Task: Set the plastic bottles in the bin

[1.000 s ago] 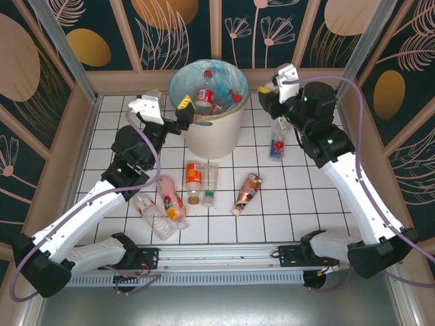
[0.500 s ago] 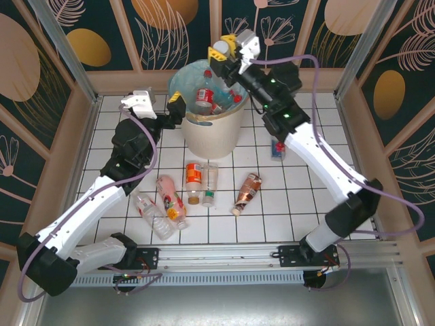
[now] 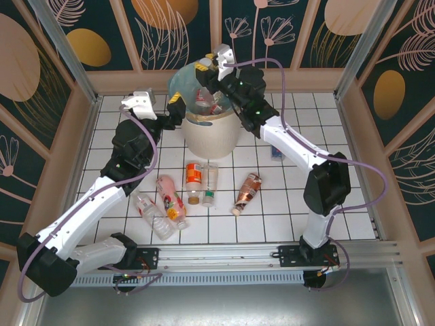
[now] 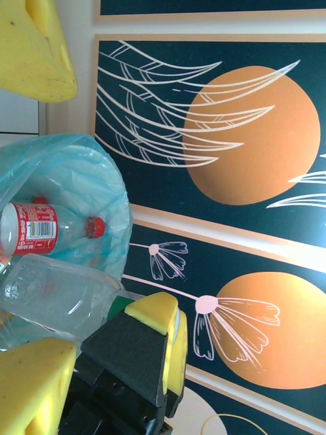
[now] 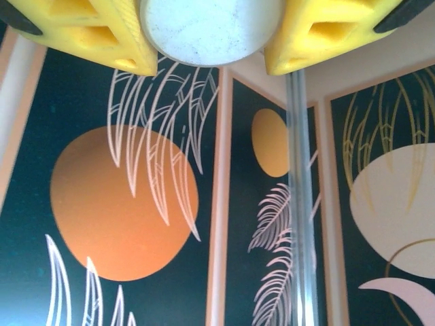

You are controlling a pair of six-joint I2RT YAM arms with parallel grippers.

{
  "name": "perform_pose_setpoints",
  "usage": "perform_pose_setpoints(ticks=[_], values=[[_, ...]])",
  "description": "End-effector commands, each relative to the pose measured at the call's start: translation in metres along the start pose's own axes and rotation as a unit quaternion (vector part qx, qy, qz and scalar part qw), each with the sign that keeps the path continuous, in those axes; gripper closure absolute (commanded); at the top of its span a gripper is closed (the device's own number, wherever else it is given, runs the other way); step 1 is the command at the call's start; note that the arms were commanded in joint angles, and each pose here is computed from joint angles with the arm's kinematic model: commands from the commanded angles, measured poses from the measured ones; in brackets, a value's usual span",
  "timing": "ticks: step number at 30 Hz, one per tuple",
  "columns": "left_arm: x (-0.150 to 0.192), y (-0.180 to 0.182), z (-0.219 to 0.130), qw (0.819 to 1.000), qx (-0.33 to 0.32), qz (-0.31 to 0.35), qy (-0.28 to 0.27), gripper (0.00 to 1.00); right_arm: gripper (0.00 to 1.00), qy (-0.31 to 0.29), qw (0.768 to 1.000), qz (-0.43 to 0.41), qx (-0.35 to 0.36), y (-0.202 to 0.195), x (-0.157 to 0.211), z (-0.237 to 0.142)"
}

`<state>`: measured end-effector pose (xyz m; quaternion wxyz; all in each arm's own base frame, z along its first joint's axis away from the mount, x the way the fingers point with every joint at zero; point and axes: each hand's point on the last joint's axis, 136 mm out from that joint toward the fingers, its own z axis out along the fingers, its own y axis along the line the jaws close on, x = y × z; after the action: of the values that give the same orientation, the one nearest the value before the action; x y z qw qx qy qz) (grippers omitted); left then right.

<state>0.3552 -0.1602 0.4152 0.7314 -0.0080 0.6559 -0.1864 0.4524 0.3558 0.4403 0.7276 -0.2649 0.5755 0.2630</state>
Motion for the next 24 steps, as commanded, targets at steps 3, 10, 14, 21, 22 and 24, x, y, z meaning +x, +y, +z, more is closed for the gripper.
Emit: perform_pose_setpoints(ticks=[3, 10, 14, 21, 22, 24], values=[[-0.012, 0.0, -0.003, 1.0, 0.002, -0.008, -0.023, 0.11, 0.73, -0.019, 0.999, -0.009, 0.039, -0.026, -0.015, -0.009], [-0.009, 0.001, -0.001, 1.0, -0.002, -0.004, -0.022, 0.11, 0.72, -0.024, 1.0, 0.01, 0.006, -0.032, 0.01, 0.007], [-0.009, 0.001, 0.0, 1.0, -0.002, 0.001, -0.022, 0.11, 0.68, -0.009, 1.0, 0.021, 0.007, -0.048, 0.036, 0.008], [-0.009, 0.004, 0.0, 1.0, -0.009, 0.01, -0.024, 0.1, 0.49, 0.0, 0.999, 0.036, -0.012, -0.033, 0.053, -0.001], [-0.009, 0.004, 0.0, 1.0, -0.01, 0.012, -0.024, 0.1, 0.46, -0.003, 0.999, 0.036, -0.011, -0.032, 0.05, -0.003], [-0.009, 0.004, 0.001, 1.0, -0.011, 0.015, -0.024, 0.1, 0.43, -0.008, 0.999, 0.031, -0.012, -0.029, 0.044, -0.006]])
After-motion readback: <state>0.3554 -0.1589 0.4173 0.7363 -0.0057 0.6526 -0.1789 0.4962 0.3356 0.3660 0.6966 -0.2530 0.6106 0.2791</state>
